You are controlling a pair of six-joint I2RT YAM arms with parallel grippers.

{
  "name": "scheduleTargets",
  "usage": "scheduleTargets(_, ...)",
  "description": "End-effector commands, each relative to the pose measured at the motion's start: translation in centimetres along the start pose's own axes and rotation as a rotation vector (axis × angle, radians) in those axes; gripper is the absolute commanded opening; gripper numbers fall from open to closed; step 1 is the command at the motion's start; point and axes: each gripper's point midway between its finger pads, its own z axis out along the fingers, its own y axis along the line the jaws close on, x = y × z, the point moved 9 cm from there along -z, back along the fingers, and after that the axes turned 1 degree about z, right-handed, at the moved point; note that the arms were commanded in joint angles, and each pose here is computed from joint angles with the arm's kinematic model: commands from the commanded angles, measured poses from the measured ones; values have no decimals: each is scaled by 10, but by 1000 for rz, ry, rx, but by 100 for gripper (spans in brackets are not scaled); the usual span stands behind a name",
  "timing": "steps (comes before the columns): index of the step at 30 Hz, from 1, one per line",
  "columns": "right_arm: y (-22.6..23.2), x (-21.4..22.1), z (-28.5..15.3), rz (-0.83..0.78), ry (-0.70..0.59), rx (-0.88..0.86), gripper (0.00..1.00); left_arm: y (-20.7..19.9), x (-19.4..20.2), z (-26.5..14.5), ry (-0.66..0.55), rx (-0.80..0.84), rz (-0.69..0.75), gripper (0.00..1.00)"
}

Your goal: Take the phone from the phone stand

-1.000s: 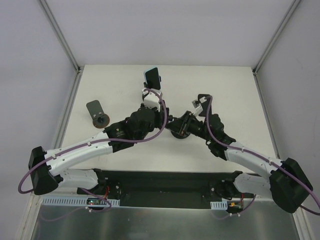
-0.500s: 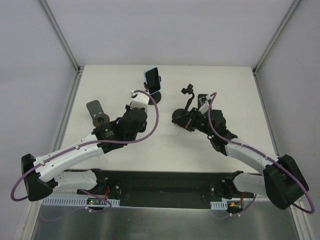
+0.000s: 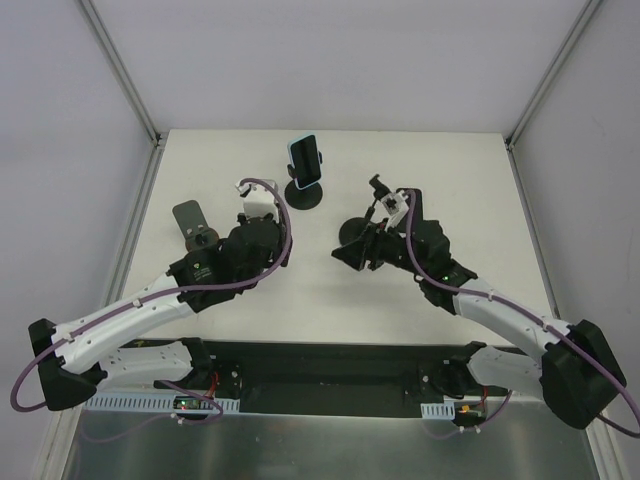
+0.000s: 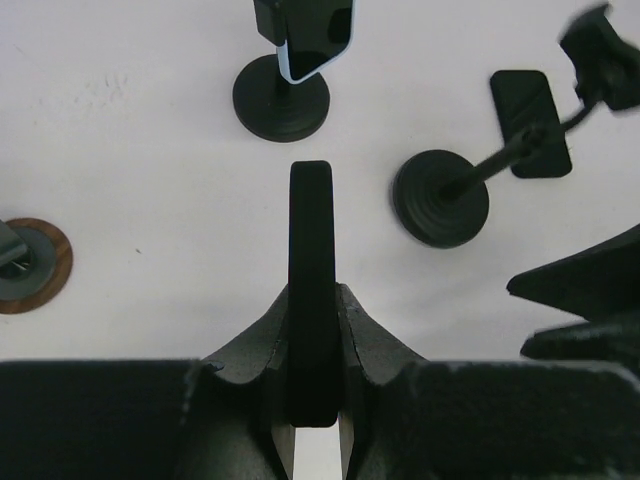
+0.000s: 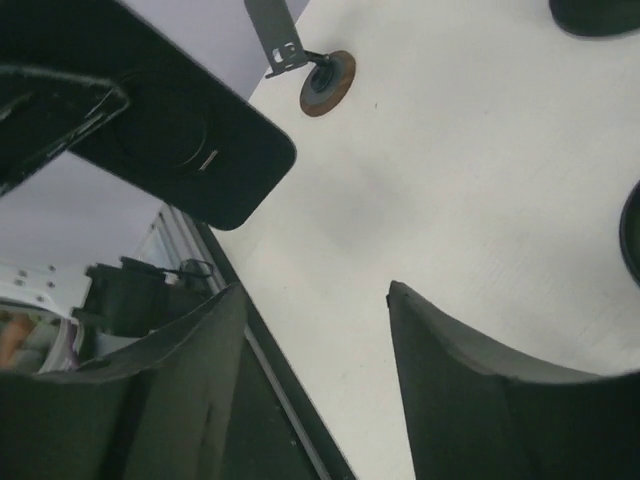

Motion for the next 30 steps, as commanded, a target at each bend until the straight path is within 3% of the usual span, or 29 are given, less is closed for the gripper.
scheduleTargets(1,29,-12,-7,-436,-79,-49,70,-6,-15,-8,-69,6,-269,0)
scheduleTargets(3,41,-4,-8,-547,-88,-79,83,-8,-15,-8,-69,5,-348,0)
scheduleTargets(8,60,10,-4,-841,-158,-116,96,-9,-16,-12,-71,20,-481,0)
scheduleTargets(18,87,39,28,-1245,-258,18,98,-13,-18,-19,-51,73,-640,0)
scheduleTargets(22,88,45,45,-1297,-302,146,97,-15,-17,-21,-37,93,-662,0)
scheduleTargets(27,95,37,53,-1313,-445,261,96,-14,-13,-21,-27,94,-681,0)
scheduleTargets(30,97,37,60,-1350,-461,290,91,-14,-11,-21,-22,98,-687,0)
